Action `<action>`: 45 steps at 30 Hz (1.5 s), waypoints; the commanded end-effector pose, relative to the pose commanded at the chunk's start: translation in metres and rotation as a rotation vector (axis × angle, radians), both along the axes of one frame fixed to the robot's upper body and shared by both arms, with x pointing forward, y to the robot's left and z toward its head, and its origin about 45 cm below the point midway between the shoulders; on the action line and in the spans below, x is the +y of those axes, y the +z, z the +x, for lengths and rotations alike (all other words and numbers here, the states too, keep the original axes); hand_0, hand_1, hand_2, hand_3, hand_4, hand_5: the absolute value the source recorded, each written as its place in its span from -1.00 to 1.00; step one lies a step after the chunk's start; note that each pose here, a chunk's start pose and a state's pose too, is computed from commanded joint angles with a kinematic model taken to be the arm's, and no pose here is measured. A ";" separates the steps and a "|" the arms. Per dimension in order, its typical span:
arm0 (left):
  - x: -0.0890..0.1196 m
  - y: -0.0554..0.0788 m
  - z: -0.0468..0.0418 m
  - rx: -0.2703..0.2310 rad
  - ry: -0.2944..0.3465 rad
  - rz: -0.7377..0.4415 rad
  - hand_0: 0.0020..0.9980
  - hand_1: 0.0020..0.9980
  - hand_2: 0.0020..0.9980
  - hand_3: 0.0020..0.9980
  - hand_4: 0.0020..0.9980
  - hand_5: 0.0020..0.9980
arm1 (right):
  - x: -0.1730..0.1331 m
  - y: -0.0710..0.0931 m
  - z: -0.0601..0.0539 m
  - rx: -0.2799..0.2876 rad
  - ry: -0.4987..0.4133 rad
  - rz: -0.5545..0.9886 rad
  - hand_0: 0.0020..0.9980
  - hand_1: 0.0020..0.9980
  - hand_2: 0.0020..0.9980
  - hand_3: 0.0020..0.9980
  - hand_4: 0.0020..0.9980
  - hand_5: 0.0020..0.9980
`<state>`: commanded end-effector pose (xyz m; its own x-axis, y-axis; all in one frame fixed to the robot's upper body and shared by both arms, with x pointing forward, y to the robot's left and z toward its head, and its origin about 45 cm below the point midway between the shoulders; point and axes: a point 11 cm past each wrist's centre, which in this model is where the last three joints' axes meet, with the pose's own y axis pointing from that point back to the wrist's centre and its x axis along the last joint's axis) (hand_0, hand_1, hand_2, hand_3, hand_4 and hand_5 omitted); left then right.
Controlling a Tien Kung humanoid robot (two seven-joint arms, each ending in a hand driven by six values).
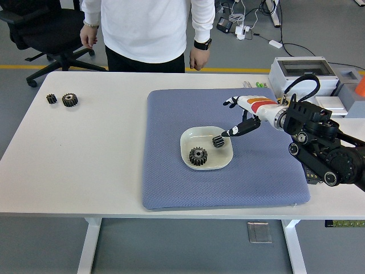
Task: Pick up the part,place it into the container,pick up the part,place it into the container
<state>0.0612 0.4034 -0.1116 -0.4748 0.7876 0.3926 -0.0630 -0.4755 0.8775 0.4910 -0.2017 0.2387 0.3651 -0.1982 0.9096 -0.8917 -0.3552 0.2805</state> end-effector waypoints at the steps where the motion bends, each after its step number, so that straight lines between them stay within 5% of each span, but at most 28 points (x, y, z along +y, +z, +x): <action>1: 0.000 0.000 -0.0003 0.001 0.000 0.000 0.31 0.24 0.46 0.19 0.41 0.22 | -0.007 0.001 0.001 0.001 -0.027 0.034 -0.52 -0.09 0.60 0.71 1.00 0.00; 8: 0.000 -0.001 -0.0038 0.008 -0.001 0.000 0.31 0.24 0.46 0.18 0.42 0.22 | -0.052 -0.012 -0.003 0.063 -0.219 0.305 -0.46 -0.07 0.54 0.65 1.00 -0.02; 9: 0.000 -0.001 -0.0042 0.008 0.000 0.000 0.31 0.25 0.46 0.18 0.42 0.23 | -0.055 -0.015 -0.005 0.078 -0.233 0.344 -0.29 0.05 0.52 0.60 1.00 0.03; 21: -0.001 -0.001 -0.0076 0.015 -0.004 -0.004 0.31 0.26 0.46 0.19 0.41 0.22 | -0.068 -0.022 -0.038 0.282 -0.334 0.991 -0.10 0.11 0.49 0.45 1.00 0.12; 22: -0.001 -0.001 -0.0074 0.015 -0.005 -0.004 0.31 0.26 0.46 0.19 0.41 0.23 | -0.069 -0.021 -0.039 0.293 -0.340 1.030 0.23 0.34 0.55 0.54 1.00 0.37; 27: -0.001 -0.001 -0.0054 0.011 -0.008 -0.005 0.31 0.26 0.46 0.19 0.41 0.23 | -0.081 -0.021 -0.049 0.357 -0.383 1.320 0.23 0.34 0.55 0.54 1.00 0.37; 28: -0.001 -0.001 -0.0051 0.010 -0.007 -0.005 0.31 0.26 0.45 0.19 0.41 0.23 | -0.084 -0.021 -0.050 0.364 -0.396 1.378 0.54 0.53 0.63 0.64 1.00 0.55; 33: -0.001 -0.001 -0.0033 0.005 -0.007 -0.005 0.31 0.26 0.45 0.19 0.41 0.23 | -0.101 -0.025 -0.058 0.382 -0.442 1.675 0.54 0.53 0.63 0.64 1.00 0.55; 34: -0.001 -0.001 -0.0028 0.003 -0.007 -0.005 0.31 0.26 0.45 0.18 0.41 0.24 | -0.105 -0.027 -0.060 0.365 -0.453 1.723 0.67 0.62 0.66 0.66 1.00 0.63; 39: -0.001 -0.001 -0.0008 -0.002 -0.007 -0.005 0.31 0.26 0.45 0.19 0.41 0.23 | -0.110 -0.039 -0.073 0.324 -0.452 1.699 0.70 0.63 0.66 0.68 1.00 0.69; 45: -0.001 0.000 0.0014 -0.003 -0.017 -0.005 0.31 0.26 0.45 0.19 0.41 0.24 | -0.110 -0.056 -0.095 0.339 -0.462 1.659 0.69 0.62 0.65 0.68 1.00 0.72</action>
